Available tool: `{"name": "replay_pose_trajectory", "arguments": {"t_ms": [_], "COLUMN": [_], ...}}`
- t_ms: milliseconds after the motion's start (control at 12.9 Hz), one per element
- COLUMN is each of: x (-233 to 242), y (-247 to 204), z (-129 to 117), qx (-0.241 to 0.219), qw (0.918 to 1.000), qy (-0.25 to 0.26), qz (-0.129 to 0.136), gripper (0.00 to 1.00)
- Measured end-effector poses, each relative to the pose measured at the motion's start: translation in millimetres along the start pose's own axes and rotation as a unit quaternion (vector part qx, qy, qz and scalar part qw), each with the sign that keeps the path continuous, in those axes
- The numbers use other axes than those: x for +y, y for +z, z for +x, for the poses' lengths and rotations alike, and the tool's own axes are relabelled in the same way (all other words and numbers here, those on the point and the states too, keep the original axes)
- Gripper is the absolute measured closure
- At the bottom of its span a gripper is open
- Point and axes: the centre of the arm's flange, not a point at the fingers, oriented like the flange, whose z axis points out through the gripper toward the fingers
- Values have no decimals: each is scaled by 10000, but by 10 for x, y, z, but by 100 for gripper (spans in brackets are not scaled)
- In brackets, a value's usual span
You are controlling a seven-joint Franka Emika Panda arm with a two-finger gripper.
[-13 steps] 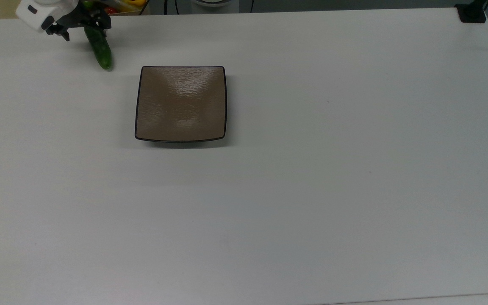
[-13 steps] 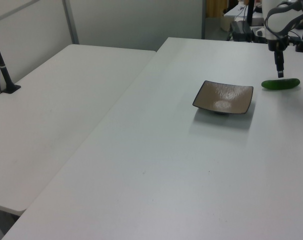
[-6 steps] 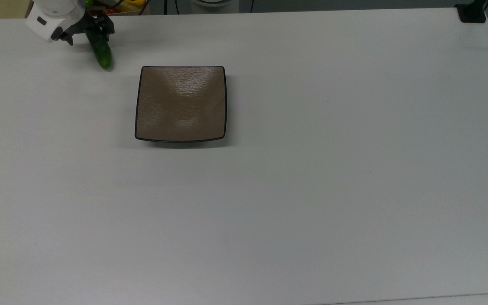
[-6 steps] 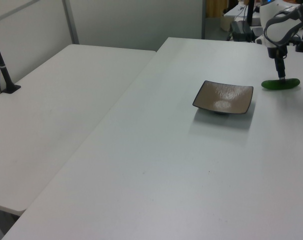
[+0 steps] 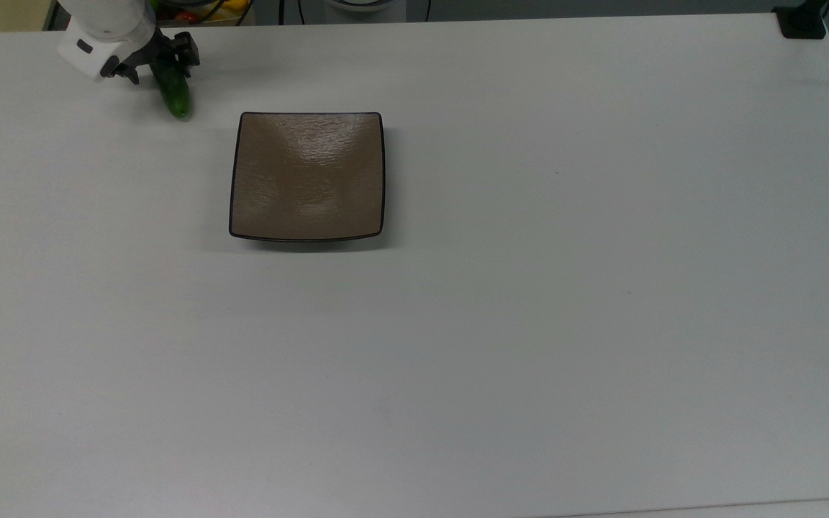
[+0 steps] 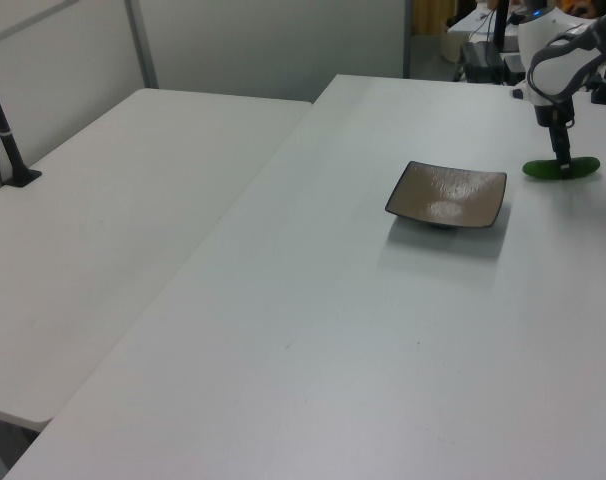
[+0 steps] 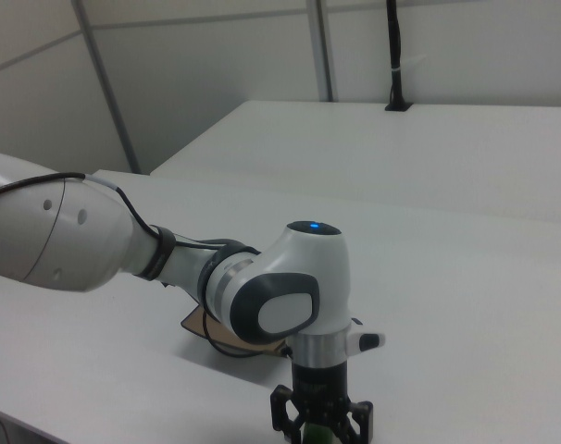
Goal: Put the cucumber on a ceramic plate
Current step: 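Close the gripper around the green cucumber and lift it, then carry the cucumber over the brown plate and lower it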
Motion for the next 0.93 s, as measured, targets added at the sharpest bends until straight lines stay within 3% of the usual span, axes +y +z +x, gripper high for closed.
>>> {"name": "replay_pose_trajectory", "arguments": {"t_ms": [156, 233, 934], "x": [-18, -20, -5], "y": [40, 43, -166], "z": [-2, -2, -35], "qx": [-2, -2, 217], "qw": [10000, 10000, 9997], "qy": [-11, -13, 23], "qz": [6, 6, -70], "gripper": [36, 51, 55]}}
